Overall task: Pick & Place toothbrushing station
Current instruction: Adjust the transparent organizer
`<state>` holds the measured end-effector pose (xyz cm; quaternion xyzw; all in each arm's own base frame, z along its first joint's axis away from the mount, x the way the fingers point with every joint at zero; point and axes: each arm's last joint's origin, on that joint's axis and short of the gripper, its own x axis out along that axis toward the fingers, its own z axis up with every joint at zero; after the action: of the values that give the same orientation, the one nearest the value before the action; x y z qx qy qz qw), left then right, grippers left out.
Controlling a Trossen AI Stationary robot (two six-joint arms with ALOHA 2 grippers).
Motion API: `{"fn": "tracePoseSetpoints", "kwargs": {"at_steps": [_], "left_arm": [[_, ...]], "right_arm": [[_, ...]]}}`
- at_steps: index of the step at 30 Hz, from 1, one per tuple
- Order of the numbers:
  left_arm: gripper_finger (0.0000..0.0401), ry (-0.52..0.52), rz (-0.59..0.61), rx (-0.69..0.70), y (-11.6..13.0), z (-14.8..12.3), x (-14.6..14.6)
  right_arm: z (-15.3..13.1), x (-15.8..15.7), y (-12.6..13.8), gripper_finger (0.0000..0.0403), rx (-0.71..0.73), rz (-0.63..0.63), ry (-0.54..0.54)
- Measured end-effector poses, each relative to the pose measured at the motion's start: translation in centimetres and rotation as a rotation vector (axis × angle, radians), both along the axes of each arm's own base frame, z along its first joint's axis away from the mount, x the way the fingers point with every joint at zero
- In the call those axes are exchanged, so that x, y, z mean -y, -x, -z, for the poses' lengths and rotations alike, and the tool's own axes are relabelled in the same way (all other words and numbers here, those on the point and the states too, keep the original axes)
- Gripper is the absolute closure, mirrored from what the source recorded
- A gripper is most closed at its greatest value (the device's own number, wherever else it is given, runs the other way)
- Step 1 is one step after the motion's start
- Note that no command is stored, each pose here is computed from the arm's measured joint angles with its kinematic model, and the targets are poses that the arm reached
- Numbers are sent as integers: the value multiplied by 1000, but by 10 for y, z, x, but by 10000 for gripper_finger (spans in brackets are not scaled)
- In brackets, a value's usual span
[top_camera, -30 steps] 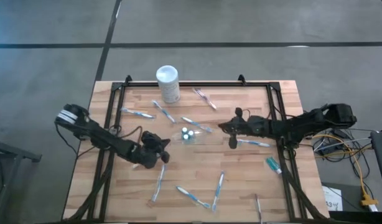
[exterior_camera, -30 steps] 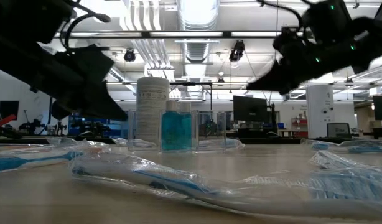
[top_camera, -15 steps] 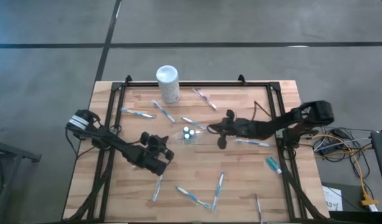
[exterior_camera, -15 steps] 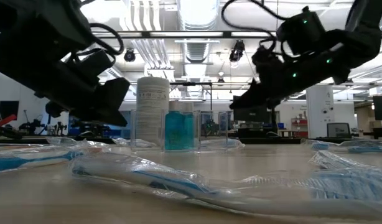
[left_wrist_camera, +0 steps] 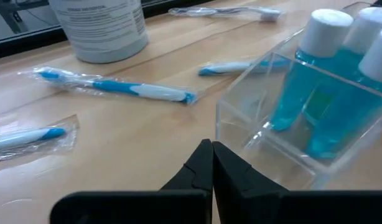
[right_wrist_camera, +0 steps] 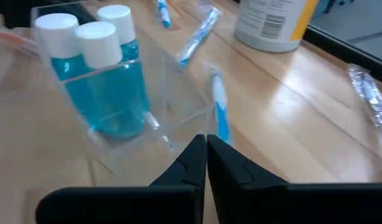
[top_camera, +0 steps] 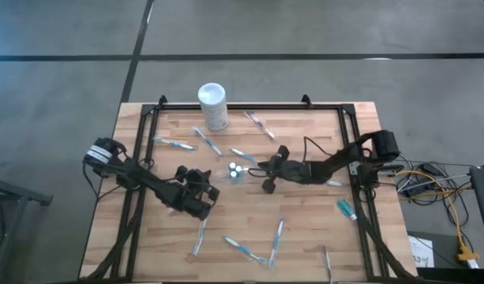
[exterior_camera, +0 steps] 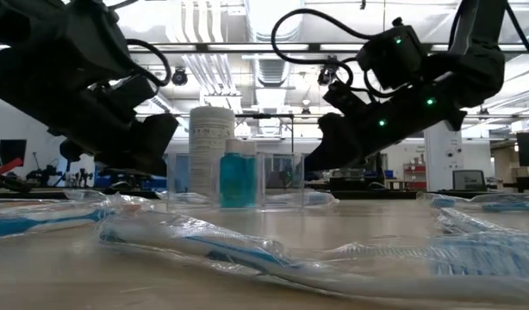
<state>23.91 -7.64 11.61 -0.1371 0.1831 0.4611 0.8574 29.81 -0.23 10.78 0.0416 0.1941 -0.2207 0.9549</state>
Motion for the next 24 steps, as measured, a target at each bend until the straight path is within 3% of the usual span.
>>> {"fn": "tracePoseSetpoints", "kwargs": {"at_steps": [17,24], "left_arm": [[400,6,13,-76,-7,-1,-13],[375,-9,54,-108,-7,-3,-10]], "right_arm": [[0,-15,0,390,3,-43,-10],[-5,-15,6,390,13,-42,-10]]}}
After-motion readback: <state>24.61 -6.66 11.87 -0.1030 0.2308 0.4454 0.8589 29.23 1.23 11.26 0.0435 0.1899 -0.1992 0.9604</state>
